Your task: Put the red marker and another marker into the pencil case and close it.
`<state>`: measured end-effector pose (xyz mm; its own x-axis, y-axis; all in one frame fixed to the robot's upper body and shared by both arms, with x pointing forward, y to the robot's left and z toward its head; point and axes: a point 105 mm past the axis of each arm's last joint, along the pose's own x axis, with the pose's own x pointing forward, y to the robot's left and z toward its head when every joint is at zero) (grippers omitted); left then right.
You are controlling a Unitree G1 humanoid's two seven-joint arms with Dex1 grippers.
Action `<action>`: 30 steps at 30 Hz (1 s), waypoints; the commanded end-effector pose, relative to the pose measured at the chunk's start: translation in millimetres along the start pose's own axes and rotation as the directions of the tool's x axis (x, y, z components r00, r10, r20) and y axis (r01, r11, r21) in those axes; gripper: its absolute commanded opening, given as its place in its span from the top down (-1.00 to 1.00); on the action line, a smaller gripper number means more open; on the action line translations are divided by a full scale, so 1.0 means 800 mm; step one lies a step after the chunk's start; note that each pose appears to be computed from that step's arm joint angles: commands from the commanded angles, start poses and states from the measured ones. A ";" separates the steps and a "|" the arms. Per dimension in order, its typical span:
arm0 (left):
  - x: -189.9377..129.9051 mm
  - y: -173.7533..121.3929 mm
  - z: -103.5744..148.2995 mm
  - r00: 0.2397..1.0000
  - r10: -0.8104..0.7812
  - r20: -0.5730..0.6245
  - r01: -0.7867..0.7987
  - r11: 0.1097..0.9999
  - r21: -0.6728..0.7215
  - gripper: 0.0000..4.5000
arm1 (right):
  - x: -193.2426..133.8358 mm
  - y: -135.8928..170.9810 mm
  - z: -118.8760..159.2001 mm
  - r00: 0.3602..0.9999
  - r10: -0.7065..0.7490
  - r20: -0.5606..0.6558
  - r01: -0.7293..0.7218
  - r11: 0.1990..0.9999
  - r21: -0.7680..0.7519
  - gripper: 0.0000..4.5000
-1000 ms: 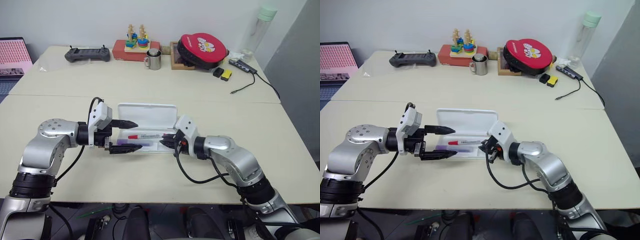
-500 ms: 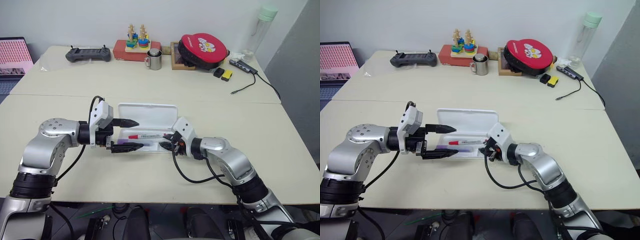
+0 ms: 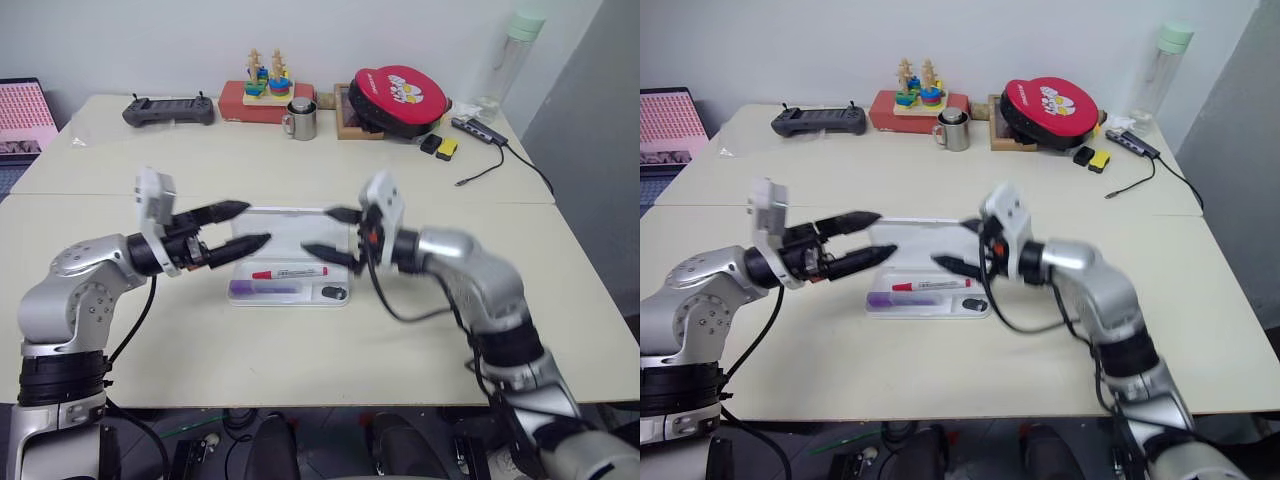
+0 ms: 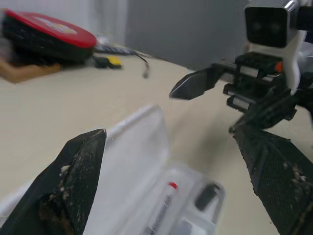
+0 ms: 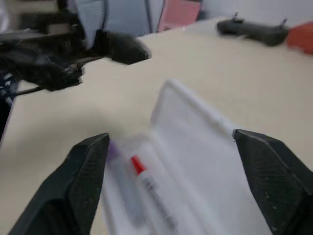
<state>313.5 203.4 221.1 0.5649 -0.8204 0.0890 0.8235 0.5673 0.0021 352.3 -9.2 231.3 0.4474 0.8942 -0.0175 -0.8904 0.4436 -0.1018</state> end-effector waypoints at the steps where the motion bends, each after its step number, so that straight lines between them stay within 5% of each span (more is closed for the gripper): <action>1: -0.013 0.010 0.033 0.991 0.073 0.111 -0.077 0.997 0.030 -1.00 | 0.010 -0.044 0.016 0.995 -0.096 0.002 0.096 0.994 -0.043 -0.48; 8: -0.028 0.005 0.042 0.982 0.090 0.165 -0.090 0.996 -0.006 -1.00 | 0.039 -0.100 -0.017 0.949 -0.249 -0.193 0.210 0.956 -0.204 0.26; 15: -0.045 0.001 0.029 0.988 0.107 0.107 -0.108 0.994 -0.002 -1.00 | 0.051 -0.079 -0.041 0.957 -0.111 -0.267 0.058 0.978 -0.200 0.95; 25: -0.048 -0.005 0.016 0.998 0.064 0.019 -0.064 0.998 0.010 -1.00 | 0.040 -0.012 -0.040 0.942 0.175 -0.287 -0.244 0.944 -0.223 1.00; 30: -0.047 -0.025 -0.025 0.981 -0.030 -0.189 0.034 0.999 0.020 -1.00 | 0.031 0.022 -0.069 0.910 0.224 -0.349 -0.315 0.921 -0.231 1.00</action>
<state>281.3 226.4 202.5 0.5696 -0.8216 -0.0246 0.8212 0.5701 -0.0268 365.0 10.6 173.7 0.2673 0.8885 -0.3729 -0.9448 0.1656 -0.2828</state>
